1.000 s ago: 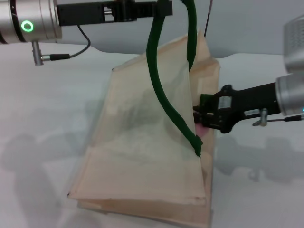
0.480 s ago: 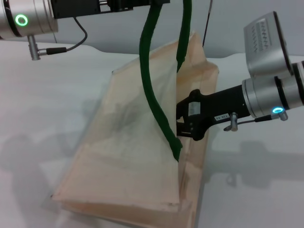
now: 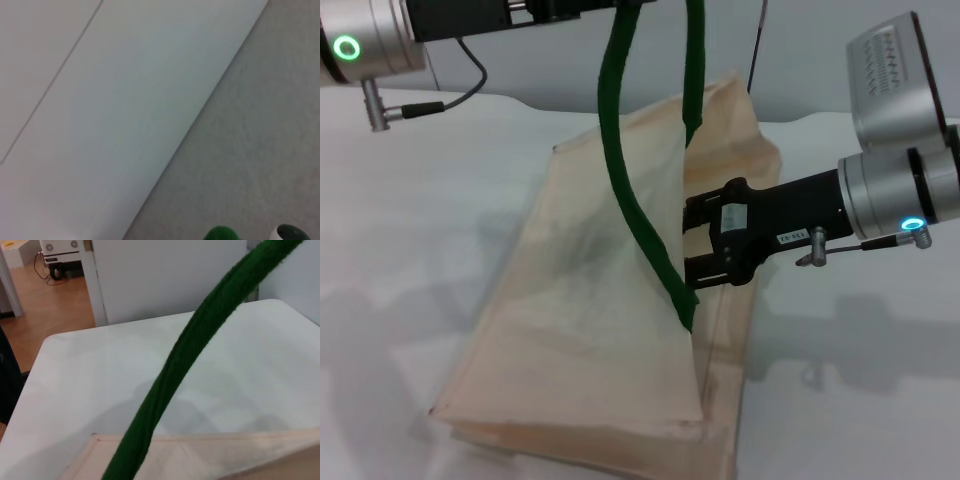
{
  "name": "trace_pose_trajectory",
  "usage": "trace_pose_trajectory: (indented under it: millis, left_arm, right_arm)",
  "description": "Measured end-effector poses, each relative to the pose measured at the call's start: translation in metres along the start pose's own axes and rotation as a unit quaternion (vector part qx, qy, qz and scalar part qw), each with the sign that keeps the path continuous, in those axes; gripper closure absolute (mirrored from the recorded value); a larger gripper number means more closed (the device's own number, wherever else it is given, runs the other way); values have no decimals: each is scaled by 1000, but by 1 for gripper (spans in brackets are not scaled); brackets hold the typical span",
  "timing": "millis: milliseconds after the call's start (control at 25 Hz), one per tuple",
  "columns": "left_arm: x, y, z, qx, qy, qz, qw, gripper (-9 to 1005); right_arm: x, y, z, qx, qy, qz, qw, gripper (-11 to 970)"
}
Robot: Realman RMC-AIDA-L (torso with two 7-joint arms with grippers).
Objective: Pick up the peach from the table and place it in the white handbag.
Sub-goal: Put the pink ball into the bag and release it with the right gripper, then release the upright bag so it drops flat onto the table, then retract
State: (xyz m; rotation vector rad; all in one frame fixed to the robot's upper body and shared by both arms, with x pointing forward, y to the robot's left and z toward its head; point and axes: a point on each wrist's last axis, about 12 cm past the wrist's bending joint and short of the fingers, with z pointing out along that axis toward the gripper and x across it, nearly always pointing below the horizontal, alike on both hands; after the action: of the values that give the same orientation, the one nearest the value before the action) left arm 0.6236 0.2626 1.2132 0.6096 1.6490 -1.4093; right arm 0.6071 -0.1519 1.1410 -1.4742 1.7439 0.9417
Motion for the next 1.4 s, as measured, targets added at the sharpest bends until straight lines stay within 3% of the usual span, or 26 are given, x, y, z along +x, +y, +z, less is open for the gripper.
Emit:
trace_pose_trajectory:
  millis: [240, 440, 800, 1160, 1400]
  left_arm:
    - [2, 1, -4, -8, -4, -2, 1000, 877]
    - [4, 3, -7, -17, -7, -4, 1000, 876]
    - [10, 9, -22, -45, -45, -8, 998, 854]
    - [19, 21, -31, -102, -58, -14, 993, 830]
    - [27, 29, -38, -141, -63, -4, 988, 527]
  right_arm:
    - [1, -4, -6, 13, -10, 8, 1000, 290]
    - [9, -12, -26, 57, -25, 32, 998, 81]
    - [43, -35, -72, 219, -11, 99, 971, 87]
    - [60, -41, -97, 288, -47, 134, 947, 86]
    - [66, -42, -104, 313, -62, 137, 938, 86]
